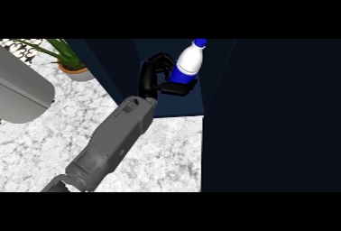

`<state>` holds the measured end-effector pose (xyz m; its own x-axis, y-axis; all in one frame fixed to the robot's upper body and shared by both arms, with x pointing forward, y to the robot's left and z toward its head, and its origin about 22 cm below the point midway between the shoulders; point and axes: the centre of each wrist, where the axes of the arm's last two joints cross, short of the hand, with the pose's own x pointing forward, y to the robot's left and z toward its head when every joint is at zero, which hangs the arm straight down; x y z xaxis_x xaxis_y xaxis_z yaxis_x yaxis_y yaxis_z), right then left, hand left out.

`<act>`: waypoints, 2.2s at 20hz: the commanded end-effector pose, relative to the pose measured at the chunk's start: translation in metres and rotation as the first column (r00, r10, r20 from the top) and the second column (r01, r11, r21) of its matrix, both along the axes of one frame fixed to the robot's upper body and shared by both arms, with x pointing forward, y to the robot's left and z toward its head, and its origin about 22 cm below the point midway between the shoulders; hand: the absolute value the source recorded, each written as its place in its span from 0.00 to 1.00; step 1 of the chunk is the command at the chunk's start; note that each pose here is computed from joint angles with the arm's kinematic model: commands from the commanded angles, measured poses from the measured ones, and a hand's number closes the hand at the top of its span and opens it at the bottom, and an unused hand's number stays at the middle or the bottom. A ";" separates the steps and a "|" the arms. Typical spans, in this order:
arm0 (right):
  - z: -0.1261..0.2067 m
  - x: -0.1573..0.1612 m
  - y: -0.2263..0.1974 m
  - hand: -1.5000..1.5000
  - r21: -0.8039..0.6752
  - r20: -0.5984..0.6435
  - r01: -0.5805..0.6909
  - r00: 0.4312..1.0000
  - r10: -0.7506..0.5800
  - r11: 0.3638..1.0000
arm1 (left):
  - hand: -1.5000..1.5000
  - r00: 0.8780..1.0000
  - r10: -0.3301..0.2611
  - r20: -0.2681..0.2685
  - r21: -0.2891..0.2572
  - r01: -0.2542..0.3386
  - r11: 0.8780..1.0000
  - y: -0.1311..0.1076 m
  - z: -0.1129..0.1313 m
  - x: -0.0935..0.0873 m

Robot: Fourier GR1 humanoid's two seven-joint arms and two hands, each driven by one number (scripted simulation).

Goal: Pick up the bottled water, place it into the cabinet and close the cabinet

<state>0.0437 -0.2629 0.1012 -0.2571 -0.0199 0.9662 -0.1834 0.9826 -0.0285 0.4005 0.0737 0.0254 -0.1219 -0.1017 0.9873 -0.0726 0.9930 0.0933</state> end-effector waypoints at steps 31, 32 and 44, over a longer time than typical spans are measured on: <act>0.004 0.001 -0.005 0.00 0.064 0.035 -0.096 0.995 0.094 0.993 | 0.00 0.978 0.086 0.188 0.085 -0.104 0.991 0.032 0.042 0.046; -0.001 -0.002 -0.006 0.00 0.088 0.036 -0.095 0.995 0.092 0.992 | 0.00 0.975 0.105 0.196 0.047 -0.116 0.992 0.038 0.029 0.041; 0.018 -0.019 0.004 0.00 0.083 0.002 -0.067 0.998 0.067 0.994 | 0.00 0.977 -0.025 0.210 -0.083 0.043 0.996 0.018 0.026 0.035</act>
<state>0.0375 -0.2675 0.0925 -0.2287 -0.1017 0.9682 -0.2681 0.9626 0.0377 0.4381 0.0879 0.0591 -0.3320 -0.0401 0.9424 -0.0650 0.9977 0.0195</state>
